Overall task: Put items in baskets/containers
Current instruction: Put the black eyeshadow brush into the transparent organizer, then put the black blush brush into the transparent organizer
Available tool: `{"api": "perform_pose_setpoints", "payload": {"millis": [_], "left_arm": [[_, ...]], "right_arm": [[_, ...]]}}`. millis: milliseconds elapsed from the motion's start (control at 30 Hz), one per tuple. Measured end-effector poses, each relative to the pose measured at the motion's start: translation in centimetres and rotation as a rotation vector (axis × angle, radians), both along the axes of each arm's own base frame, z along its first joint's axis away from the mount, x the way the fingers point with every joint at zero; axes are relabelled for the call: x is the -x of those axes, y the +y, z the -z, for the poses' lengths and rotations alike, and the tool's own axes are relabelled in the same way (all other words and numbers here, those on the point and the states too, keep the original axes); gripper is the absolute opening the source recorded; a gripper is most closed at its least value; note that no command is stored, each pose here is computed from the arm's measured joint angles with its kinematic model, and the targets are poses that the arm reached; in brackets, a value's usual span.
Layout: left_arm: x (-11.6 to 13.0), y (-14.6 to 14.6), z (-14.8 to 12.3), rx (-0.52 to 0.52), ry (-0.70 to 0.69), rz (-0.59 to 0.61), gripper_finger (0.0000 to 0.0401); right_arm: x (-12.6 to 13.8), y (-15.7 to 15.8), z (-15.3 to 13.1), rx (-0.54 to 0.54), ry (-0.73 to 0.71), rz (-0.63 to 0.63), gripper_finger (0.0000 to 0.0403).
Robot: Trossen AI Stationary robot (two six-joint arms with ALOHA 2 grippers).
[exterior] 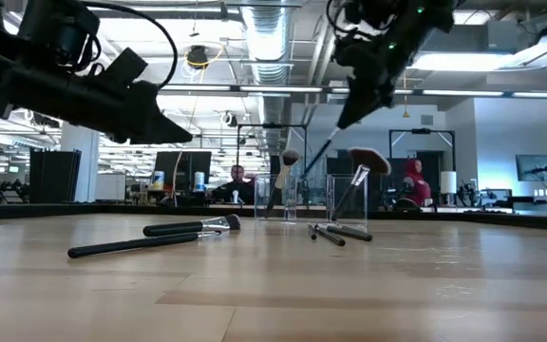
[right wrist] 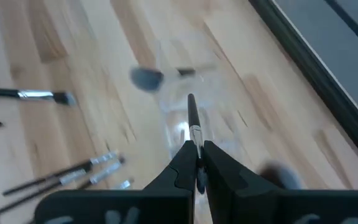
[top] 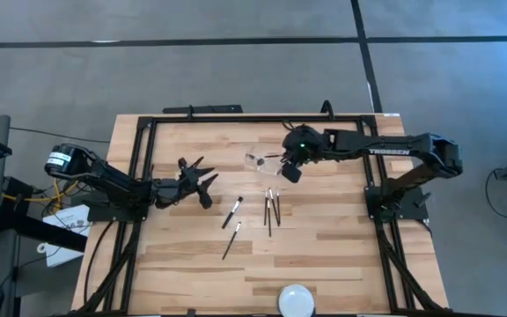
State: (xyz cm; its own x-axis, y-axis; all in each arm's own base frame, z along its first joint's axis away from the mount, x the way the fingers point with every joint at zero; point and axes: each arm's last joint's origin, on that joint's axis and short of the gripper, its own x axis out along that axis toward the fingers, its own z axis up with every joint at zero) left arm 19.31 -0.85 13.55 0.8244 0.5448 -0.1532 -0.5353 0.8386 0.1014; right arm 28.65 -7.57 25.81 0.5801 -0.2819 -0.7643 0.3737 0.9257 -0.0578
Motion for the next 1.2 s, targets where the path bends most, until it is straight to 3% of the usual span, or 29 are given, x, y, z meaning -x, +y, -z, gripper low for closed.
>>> {"api": "perform_pose_setpoints", "payload": {"millis": [267, 433, 700, 867, 1033, 1200], "left_arm": [[-0.2, -0.5, 0.0, 0.186, -0.082, 0.137, 0.0112], [-0.3, -0.7, 0.0, 0.288, -0.114, 0.203, 0.0112], [-0.8, -2.5, -0.3, 0.314, -0.113, 0.311, 0.0112], [-3.2, -4.4, 0.0, 0.331, -0.078, 0.358, 0.0112], [-6.0, -5.3, 1.8, 0.313, -0.017, 0.283, 0.0112], [-6.6, -5.3, 3.2, 0.317, 0.015, 0.218, 0.0112]], "right_arm": [[-1.6, -1.3, 4.2, -0.028, 0.154, 0.005, 0.0015], [-2.6, -1.5, 5.1, -0.019, 0.144, -0.003, 0.0047], [-3.2, -1.5, 2.3, 0.031, 0.071, -0.039, 0.0099], [-3.6, -0.7, -0.5, 0.057, -0.022, -0.065, 0.0117], [-4.1, 0.5, -1.7, 0.069, -0.069, -0.102, 0.0124], [-4.4, 1.9, -1.6, 0.063, -0.055, -0.146, 0.0125]]}}
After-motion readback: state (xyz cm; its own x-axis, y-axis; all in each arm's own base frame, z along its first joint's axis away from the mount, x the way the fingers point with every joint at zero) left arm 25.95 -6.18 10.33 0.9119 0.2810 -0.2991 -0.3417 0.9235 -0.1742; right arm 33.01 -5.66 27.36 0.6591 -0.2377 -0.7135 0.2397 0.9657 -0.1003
